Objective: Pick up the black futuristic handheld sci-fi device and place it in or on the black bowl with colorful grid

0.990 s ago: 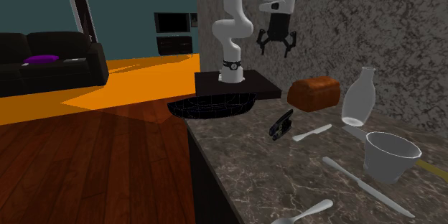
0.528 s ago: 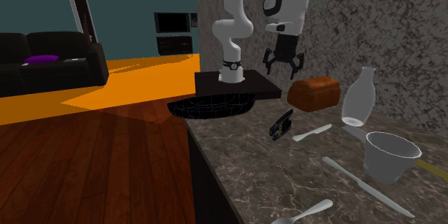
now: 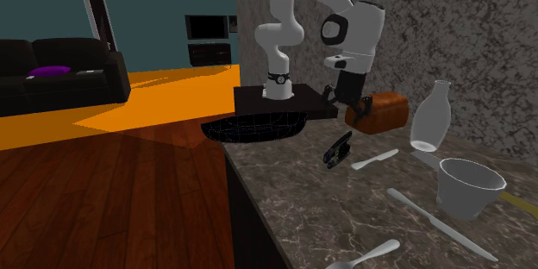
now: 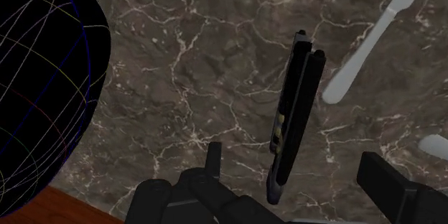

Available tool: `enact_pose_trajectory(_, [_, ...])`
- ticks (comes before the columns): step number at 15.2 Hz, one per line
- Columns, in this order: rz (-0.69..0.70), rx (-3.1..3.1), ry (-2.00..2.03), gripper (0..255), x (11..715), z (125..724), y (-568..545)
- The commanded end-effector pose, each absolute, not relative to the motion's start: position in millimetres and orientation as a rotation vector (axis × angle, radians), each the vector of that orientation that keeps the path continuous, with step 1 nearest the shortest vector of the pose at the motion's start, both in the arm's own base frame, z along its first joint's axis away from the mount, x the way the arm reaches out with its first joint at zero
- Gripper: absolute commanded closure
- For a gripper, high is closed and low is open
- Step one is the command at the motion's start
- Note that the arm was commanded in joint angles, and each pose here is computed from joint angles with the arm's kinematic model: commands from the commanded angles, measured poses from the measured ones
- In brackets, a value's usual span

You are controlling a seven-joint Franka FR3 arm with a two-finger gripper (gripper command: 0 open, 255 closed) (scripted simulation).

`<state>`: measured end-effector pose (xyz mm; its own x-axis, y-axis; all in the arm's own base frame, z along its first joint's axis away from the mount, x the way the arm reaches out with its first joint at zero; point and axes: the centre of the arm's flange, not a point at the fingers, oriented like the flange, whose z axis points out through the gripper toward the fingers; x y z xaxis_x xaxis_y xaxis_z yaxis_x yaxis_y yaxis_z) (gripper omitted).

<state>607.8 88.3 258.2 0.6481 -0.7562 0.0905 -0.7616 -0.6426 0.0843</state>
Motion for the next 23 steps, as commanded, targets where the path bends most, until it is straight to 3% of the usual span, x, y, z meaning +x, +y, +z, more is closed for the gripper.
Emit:
enact_pose_trajectory(1, [0.066, 2.711, -1.331, 0, 625, 236, 86])
enact_pose_trajectory(10, [0.062, 2.689, -1.369, 0, 636, 183, 78])
enact_pose_trajectory(18, [0.062, 2.689, -1.369, 0, 636, 183, 78])
enact_pose_trajectory(19, [0.062, 2.689, -1.369, 255, 636, 183, 78])
enact_pose_trajectory(23, [0.062, 2.689, -1.369, 255, 636, 183, 78])
